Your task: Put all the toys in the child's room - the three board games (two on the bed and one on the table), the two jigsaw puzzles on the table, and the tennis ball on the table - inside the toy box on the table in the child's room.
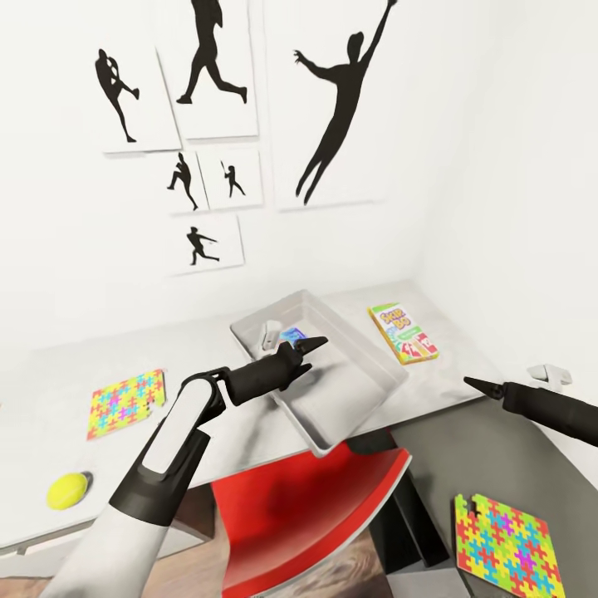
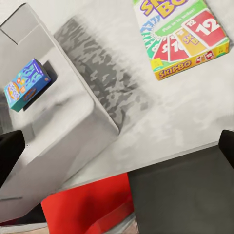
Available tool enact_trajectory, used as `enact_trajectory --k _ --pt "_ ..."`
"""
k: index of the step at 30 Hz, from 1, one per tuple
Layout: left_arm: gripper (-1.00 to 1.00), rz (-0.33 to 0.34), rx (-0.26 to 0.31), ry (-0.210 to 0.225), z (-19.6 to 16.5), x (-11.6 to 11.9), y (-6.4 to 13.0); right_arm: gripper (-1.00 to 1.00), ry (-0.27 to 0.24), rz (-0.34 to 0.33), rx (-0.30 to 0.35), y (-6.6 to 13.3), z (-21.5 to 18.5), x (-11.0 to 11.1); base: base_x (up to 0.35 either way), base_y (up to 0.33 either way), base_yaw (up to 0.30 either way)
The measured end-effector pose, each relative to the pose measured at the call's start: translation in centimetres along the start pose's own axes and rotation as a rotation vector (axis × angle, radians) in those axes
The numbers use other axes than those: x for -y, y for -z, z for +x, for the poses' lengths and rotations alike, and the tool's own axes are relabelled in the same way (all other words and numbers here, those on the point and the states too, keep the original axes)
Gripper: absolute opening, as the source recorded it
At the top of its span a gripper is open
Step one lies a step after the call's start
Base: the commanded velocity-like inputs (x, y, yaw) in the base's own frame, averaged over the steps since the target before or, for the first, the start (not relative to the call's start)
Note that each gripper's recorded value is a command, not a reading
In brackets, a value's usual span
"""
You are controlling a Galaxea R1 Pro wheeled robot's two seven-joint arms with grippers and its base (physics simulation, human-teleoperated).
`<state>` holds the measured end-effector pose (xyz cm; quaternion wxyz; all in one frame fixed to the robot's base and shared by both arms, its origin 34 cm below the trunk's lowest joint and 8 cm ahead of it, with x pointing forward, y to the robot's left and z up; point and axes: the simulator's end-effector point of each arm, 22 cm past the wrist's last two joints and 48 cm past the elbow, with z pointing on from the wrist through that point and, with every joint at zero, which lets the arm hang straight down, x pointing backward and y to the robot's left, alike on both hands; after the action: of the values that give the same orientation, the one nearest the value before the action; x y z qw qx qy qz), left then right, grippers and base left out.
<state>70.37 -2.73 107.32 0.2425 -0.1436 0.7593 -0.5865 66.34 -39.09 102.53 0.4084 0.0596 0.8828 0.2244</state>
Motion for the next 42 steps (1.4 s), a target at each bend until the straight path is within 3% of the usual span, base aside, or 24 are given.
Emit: enact_trajectory --k 15,42 --pt "1.0 0.011 0.008 -0.018 -0.1 1.3 0.4 1.0 0.01 -0.007 0.023 0.8 -1.0 -0.6 -0.064 0.186 -0.009" --pt "1.0 0.027 0.02 -0.051 -0.2 3.4 1.3 1.0 0.026 -0.018 0.064 2.4 -2.6 -1.7 -0.006 0.02 -0.061"
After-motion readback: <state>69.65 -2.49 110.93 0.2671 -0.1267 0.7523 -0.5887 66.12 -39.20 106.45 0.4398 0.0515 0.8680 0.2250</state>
